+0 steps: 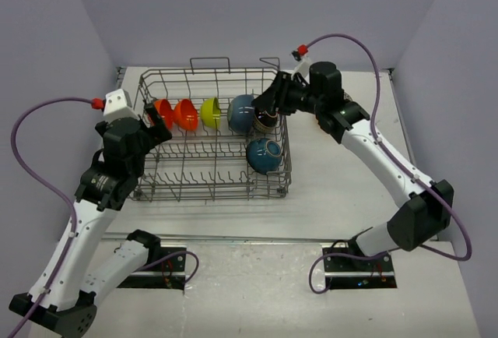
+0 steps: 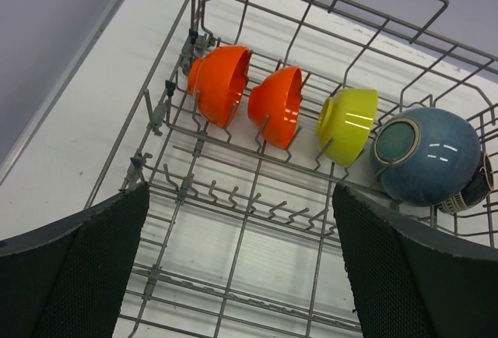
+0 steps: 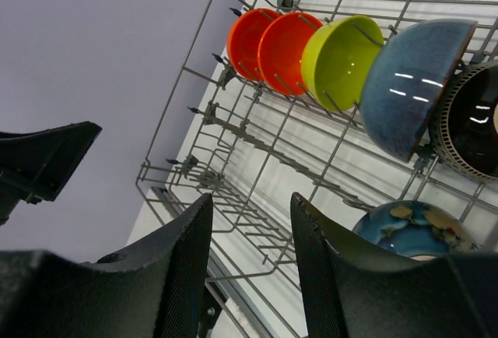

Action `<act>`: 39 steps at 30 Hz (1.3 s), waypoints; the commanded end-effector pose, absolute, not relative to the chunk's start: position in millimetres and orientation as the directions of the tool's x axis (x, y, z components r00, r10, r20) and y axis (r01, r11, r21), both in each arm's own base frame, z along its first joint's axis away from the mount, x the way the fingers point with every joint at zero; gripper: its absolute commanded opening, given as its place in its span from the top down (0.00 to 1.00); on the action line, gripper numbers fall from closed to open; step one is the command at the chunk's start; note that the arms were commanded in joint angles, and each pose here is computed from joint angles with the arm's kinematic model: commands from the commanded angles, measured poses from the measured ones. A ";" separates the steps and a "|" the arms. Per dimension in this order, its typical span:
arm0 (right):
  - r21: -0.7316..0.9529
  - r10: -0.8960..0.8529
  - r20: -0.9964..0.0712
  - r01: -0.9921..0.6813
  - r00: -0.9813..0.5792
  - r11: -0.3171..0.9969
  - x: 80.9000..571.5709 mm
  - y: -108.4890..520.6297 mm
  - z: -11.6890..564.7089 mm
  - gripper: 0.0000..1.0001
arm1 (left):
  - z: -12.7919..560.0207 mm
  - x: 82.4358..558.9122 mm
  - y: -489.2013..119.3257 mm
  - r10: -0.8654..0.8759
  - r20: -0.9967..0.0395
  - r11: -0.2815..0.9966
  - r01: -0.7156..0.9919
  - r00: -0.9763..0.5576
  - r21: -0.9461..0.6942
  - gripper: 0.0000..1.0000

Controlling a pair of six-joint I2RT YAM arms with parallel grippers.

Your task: Unload the bowls from the dish rack

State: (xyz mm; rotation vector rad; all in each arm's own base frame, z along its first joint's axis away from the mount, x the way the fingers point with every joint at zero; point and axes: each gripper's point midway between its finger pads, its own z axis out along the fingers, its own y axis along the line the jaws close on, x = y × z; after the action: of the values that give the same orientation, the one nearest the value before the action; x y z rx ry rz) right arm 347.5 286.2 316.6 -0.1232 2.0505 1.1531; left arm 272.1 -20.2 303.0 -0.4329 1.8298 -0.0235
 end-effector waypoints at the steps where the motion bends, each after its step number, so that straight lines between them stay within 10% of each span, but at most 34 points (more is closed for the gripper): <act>1: 0.682 0.359 -0.704 -0.440 -0.613 0.584 363.1 296.9 349.2 0.54 | 319.7 276.6 -27.3 -0.284 -0.933 0.944 -0.232 -0.219 -0.233 0.00; 39: 0.627 0.374 -0.606 -0.132 -0.702 0.768 466.6 445.0 199.7 0.57 | 307.9 272.9 -12.8 -0.229 -0.957 0.948 -0.265 -0.177 -0.177 0.00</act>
State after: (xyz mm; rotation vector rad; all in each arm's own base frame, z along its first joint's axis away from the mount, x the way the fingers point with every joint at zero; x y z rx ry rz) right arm 464.3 443.2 173.8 0.1251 2.2508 0.8092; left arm 270.3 -12.0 295.1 -0.3816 1.8154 0.0459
